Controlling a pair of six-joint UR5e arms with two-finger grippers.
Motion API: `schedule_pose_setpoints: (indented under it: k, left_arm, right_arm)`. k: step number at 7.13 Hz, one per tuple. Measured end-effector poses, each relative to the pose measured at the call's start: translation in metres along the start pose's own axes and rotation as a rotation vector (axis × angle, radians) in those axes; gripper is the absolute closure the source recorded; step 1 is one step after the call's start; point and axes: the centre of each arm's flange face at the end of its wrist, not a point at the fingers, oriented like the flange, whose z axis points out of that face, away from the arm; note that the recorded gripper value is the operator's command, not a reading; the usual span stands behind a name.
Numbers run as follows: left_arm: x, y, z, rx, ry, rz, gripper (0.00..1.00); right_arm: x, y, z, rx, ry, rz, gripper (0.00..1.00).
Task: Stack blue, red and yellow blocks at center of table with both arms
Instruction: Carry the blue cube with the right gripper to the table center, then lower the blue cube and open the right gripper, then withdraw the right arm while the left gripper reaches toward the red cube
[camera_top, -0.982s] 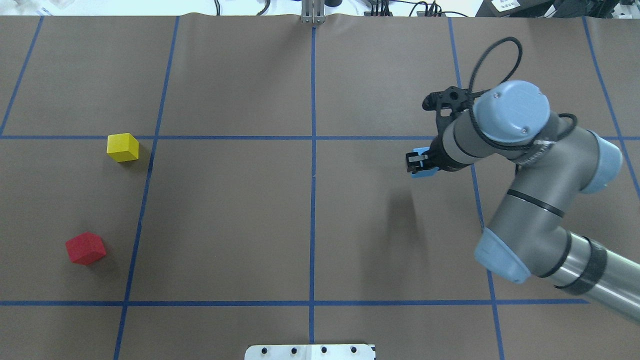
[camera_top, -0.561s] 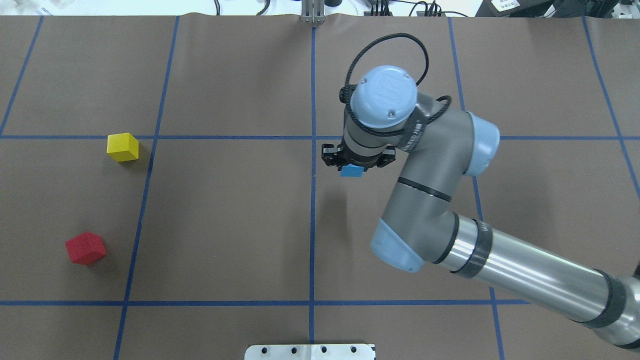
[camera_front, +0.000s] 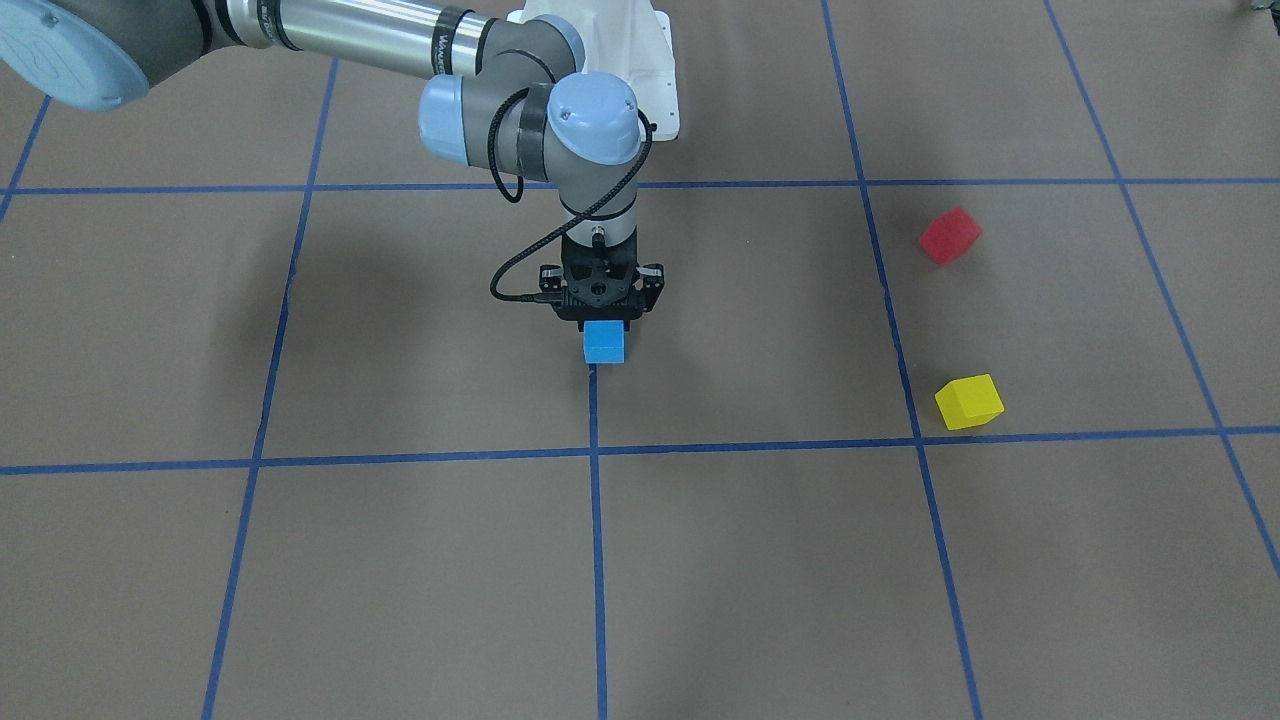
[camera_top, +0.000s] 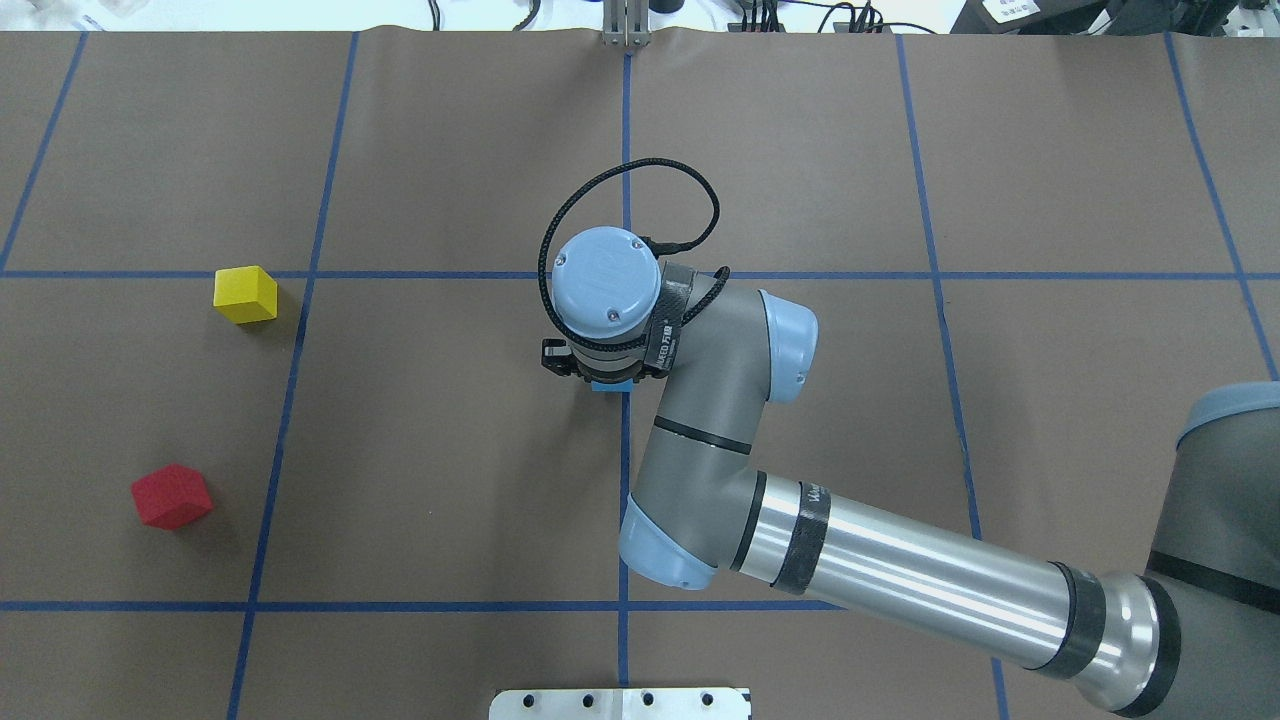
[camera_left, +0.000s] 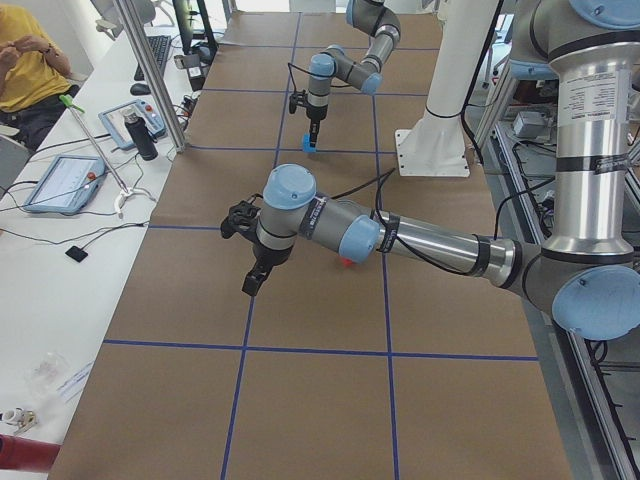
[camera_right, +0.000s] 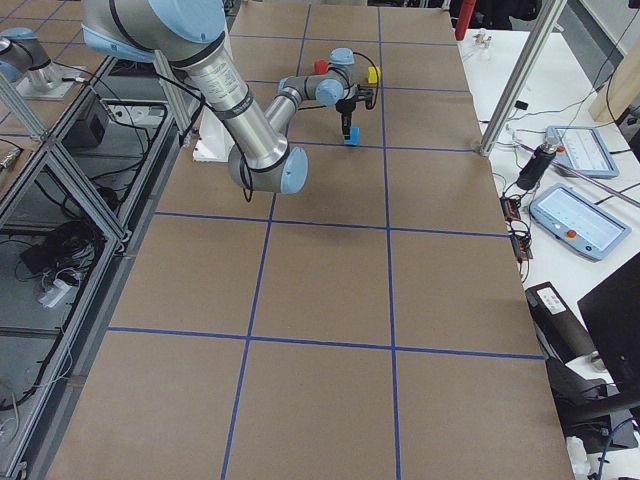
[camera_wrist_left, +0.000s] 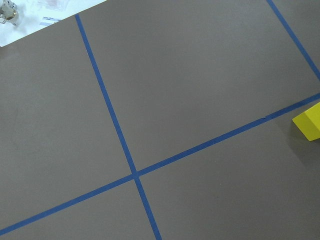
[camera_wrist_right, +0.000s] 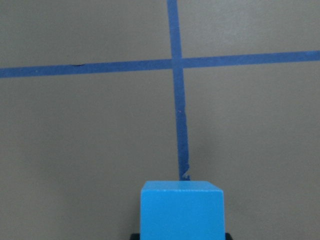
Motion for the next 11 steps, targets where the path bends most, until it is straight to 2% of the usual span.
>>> schedule_pose_setpoints:
  k: [2, 4, 5, 7, 9, 11]
  left_arm:
    - [0.0, 0.0, 0.0, 0.0, 0.0, 0.0, 0.0]
    - [0.0, 0.0, 0.0, -0.001, 0.0, -0.002, 0.0]
    - [0.0, 0.0, 0.0, -0.001, 0.0, -0.001, 0.0]
    - [0.003, -0.002, -0.002, 0.006, 0.001, 0.008, 0.0]
    - [0.017, -0.008, 0.002, 0.029, 0.039, 0.029, 0.0]
    - [0.049, -0.018, 0.02, 0.046, 0.095, -0.084, 0.0]
  right_arm:
    - [0.004, 0.004, 0.011, 0.027, 0.022, -0.036, 0.02]
    - [0.007, 0.003, 0.011, 0.037, 0.027, -0.045, 0.01]
    - [0.008, -0.005, -0.002, 0.052, 0.012, -0.039, 0.01]
    - [0.029, -0.056, -0.049, 0.08, -0.034, -0.014, 0.01]
    - [0.102, -0.117, -0.103, 0.078, -0.061, -0.049, 0.01]
    - [0.222, -0.169, -0.147, 0.076, -0.069, -0.133, 0.01]
